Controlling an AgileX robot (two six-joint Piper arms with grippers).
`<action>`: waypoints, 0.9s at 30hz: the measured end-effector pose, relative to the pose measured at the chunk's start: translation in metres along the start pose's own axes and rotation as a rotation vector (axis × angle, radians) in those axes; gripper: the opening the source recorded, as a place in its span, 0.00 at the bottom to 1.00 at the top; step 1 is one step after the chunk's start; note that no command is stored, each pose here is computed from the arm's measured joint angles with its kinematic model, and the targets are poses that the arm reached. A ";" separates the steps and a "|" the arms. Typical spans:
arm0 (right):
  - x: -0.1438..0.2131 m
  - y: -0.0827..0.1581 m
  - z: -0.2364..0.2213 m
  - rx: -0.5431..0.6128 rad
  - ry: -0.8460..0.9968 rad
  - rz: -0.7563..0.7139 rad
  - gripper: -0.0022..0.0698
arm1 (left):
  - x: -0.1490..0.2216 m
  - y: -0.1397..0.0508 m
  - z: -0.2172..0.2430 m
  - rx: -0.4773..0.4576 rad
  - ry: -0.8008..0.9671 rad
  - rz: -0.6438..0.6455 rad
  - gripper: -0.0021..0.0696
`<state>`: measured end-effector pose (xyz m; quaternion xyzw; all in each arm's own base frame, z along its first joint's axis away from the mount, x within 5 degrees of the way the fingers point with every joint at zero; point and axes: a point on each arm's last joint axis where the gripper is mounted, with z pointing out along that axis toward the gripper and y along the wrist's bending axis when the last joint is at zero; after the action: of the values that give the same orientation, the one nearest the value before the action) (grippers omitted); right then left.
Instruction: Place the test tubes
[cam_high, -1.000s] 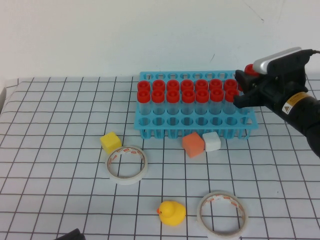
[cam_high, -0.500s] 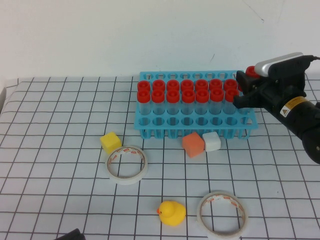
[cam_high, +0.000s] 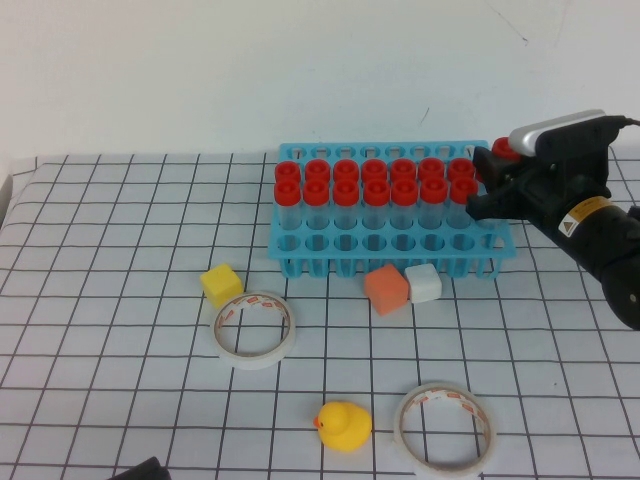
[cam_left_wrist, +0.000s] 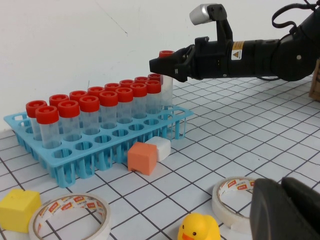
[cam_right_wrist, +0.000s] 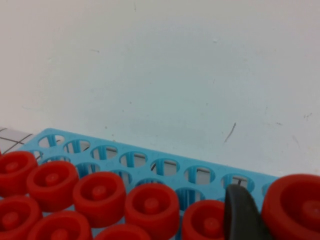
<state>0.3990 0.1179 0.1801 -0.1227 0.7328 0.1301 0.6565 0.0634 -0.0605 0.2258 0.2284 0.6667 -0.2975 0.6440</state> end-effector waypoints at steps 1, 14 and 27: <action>0.000 0.001 0.000 -0.006 -0.001 -0.006 0.40 | 0.000 0.000 0.000 0.000 0.000 0.000 0.03; 0.003 0.003 0.000 -0.033 0.021 -0.008 0.40 | 0.000 0.000 0.000 0.000 0.000 0.000 0.03; 0.005 0.003 0.000 -0.029 0.050 -0.001 0.40 | 0.000 0.000 0.000 0.000 0.000 0.000 0.03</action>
<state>0.3976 0.1203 0.1750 -0.1358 0.7468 0.1373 0.6364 0.0634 -0.0605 0.2258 0.2284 0.6667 -0.2975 0.6440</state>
